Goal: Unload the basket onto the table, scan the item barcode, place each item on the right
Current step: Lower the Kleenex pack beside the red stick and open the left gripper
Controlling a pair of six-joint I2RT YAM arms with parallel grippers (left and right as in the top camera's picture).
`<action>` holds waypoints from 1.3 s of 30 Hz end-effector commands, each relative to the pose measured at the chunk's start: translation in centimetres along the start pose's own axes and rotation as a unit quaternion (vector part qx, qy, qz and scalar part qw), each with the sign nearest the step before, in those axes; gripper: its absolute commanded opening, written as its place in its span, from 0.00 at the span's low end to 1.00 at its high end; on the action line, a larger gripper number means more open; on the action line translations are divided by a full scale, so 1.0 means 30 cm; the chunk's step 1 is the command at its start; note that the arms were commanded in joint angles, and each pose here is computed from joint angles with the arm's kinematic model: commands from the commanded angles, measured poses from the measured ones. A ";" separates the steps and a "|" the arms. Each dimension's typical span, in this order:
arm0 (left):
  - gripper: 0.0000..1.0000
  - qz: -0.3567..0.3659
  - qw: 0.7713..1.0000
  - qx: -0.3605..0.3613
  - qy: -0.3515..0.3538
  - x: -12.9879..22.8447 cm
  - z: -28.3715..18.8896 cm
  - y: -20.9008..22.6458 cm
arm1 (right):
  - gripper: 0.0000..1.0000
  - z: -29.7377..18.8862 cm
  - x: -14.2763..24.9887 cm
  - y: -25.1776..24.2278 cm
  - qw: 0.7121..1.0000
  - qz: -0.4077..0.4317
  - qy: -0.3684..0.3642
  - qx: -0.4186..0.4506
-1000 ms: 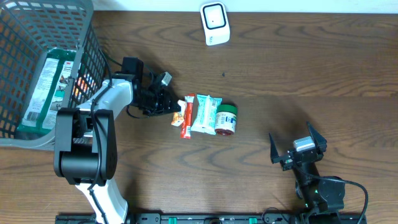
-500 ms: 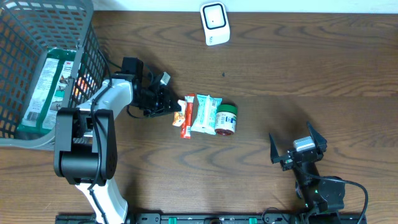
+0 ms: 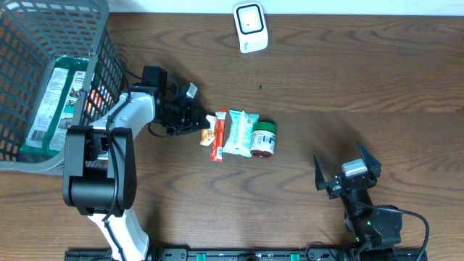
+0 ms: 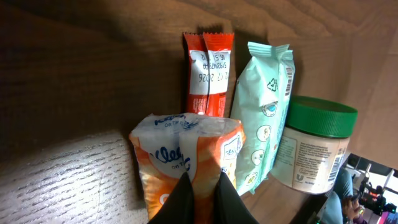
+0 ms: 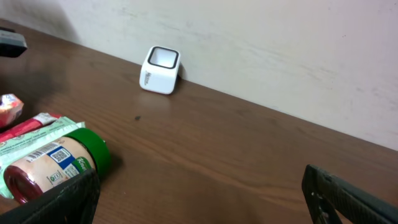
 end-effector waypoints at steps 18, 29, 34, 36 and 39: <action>0.12 0.013 0.991 0.134 -0.009 0.029 0.052 -0.081 | 0.99 0.000 0.002 0.009 1.000 0.006 0.001 -0.005; 0.12 -0.013 0.996 0.078 -0.044 -0.019 -0.001 0.024 | 0.99 0.000 0.002 0.009 1.000 0.006 0.001 -0.005; 0.12 -0.016 0.996 0.079 -0.037 0.000 0.012 0.022 | 0.99 0.000 0.002 0.009 1.000 0.006 0.001 -0.005; 0.12 -0.019 0.996 0.079 -0.033 0.011 0.017 0.026 | 0.99 0.000 0.002 0.009 1.000 0.006 0.001 -0.005; 0.12 -0.023 0.996 0.079 -0.030 0.020 0.021 0.029 | 0.99 0.000 0.002 0.009 1.000 0.006 0.001 -0.005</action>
Point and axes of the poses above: each gripper's point midway between its finger pads, its own z axis out along the fingers, its own y axis along the line the jaws close on, x = y × z, the point moved 3 cm from there along -z, back along the fingers, and after that the axes turned 6 degrees about z, right-handed, at the moved point
